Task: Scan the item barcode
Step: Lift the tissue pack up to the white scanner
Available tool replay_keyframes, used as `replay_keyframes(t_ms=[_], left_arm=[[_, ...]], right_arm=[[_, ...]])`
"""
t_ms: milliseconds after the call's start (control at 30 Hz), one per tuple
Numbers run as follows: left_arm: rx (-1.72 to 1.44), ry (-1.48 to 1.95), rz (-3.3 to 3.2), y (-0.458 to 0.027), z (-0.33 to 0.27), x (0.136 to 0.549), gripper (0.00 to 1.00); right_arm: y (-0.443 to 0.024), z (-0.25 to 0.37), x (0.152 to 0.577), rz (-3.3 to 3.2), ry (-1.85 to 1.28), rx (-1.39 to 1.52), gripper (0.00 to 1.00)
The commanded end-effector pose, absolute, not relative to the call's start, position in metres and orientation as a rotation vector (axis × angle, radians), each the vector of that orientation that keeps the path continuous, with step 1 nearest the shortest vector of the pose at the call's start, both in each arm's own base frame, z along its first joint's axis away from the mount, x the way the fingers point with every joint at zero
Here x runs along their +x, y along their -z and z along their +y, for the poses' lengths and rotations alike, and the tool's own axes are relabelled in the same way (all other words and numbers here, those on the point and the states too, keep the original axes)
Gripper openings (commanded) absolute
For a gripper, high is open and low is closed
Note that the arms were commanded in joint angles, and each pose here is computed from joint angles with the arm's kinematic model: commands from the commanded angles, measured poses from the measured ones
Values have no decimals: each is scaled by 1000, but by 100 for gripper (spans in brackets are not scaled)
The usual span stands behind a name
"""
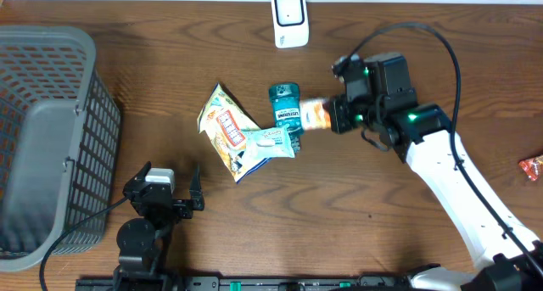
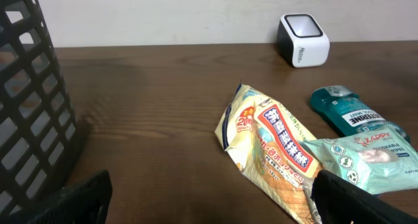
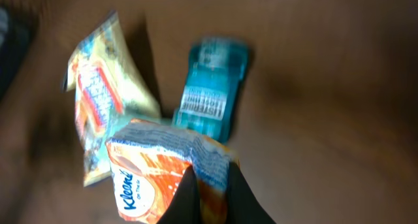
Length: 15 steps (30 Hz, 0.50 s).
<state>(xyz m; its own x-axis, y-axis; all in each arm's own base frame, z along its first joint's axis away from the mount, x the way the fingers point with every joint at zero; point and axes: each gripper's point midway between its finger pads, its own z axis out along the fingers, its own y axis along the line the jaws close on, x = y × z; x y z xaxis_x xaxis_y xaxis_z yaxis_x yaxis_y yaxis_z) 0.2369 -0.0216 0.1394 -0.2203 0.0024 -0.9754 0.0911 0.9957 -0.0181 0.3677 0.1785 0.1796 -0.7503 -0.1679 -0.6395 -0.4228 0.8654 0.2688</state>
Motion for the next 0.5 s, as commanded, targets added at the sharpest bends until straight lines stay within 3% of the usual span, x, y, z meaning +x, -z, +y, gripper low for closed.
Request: replay_keyframes(t_ms=[0,233,467], left_arm=[[69,90,1833,-126,-22,235,98],[69,90,1833,-126,-22,235,98],[69,90,1833,-126,-22,235,98]], right_arm=[[-182,182,399,2293,-434,-500,1],[-190,186,495,1977,-281,-370,1],[-189,207,573,1604,-324,-239,1]])
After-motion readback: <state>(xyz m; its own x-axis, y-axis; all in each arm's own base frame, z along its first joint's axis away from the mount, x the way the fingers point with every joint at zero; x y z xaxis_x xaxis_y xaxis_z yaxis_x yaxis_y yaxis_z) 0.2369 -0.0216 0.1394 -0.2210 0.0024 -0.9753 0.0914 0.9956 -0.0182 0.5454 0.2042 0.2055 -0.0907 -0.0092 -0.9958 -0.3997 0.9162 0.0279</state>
